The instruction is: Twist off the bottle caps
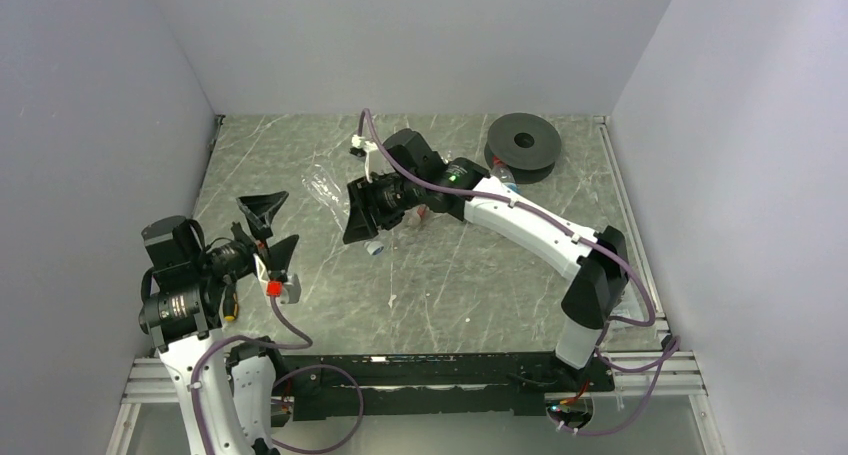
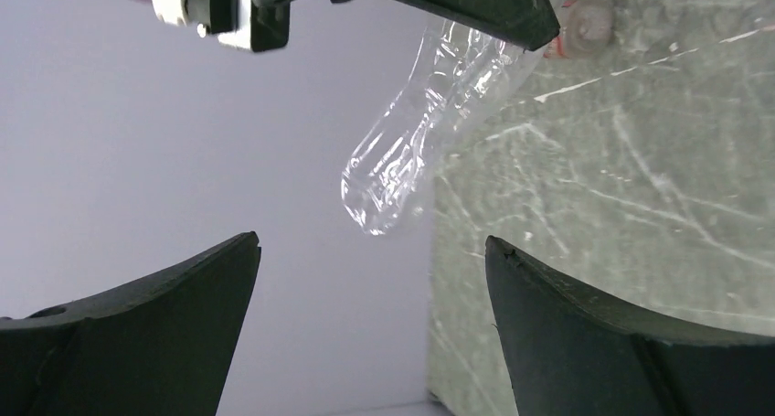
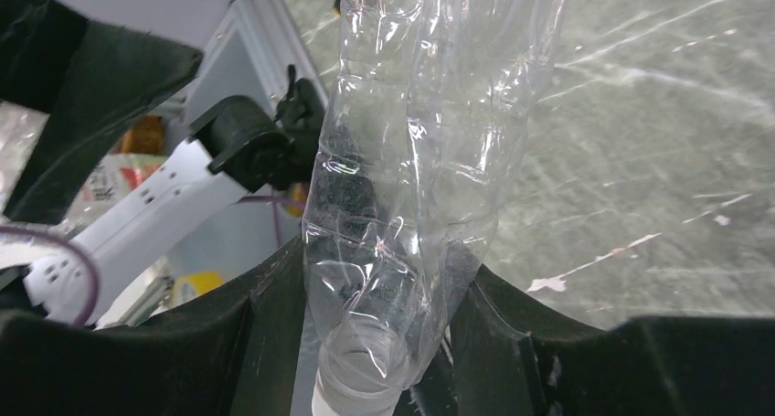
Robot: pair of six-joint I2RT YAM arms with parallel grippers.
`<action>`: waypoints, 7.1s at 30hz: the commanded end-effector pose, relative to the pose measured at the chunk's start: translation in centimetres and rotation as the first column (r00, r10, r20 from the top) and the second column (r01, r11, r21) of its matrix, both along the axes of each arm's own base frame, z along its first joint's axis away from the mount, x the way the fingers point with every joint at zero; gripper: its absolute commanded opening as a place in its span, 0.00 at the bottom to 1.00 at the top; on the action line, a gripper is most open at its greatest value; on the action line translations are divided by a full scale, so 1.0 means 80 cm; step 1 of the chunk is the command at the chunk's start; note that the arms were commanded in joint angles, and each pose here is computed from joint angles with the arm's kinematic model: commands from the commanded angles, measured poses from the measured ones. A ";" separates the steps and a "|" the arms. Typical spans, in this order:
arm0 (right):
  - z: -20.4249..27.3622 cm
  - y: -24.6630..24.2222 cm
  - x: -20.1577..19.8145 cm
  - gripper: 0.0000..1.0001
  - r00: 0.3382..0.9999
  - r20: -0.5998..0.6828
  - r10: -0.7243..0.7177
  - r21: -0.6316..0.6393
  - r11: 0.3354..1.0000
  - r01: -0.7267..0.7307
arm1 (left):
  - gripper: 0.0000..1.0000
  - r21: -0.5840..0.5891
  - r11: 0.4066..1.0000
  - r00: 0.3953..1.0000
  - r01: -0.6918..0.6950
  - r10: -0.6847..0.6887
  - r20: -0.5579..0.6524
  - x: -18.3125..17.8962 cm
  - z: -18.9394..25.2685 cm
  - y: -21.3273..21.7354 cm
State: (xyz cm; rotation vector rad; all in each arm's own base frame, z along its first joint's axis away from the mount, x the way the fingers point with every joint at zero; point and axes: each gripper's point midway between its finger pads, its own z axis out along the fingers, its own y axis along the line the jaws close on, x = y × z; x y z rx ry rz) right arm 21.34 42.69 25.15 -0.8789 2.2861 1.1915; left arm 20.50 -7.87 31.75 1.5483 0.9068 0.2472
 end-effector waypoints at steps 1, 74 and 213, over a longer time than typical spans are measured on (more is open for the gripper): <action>0.072 0.000 -0.039 0.52 0.994 -0.035 0.106 0.130 0.986 -0.100 | 0.99 0.119 0.984 0.966 0.134 -0.157 0.206 -0.005 0.015 -0.019; 0.255 0.019 0.024 0.94 0.864 0.334 -0.376 0.361 0.898 0.251 | 0.25 -0.453 0.745 0.451 -0.490 -0.228 -0.863 -0.003 -0.017 -0.039; 0.276 0.002 -0.039 0.90 0.814 0.385 -0.435 0.618 0.777 0.122 | 0.00 -0.636 0.747 0.394 -0.196 -0.534 -0.748 -0.083 0.091 -0.099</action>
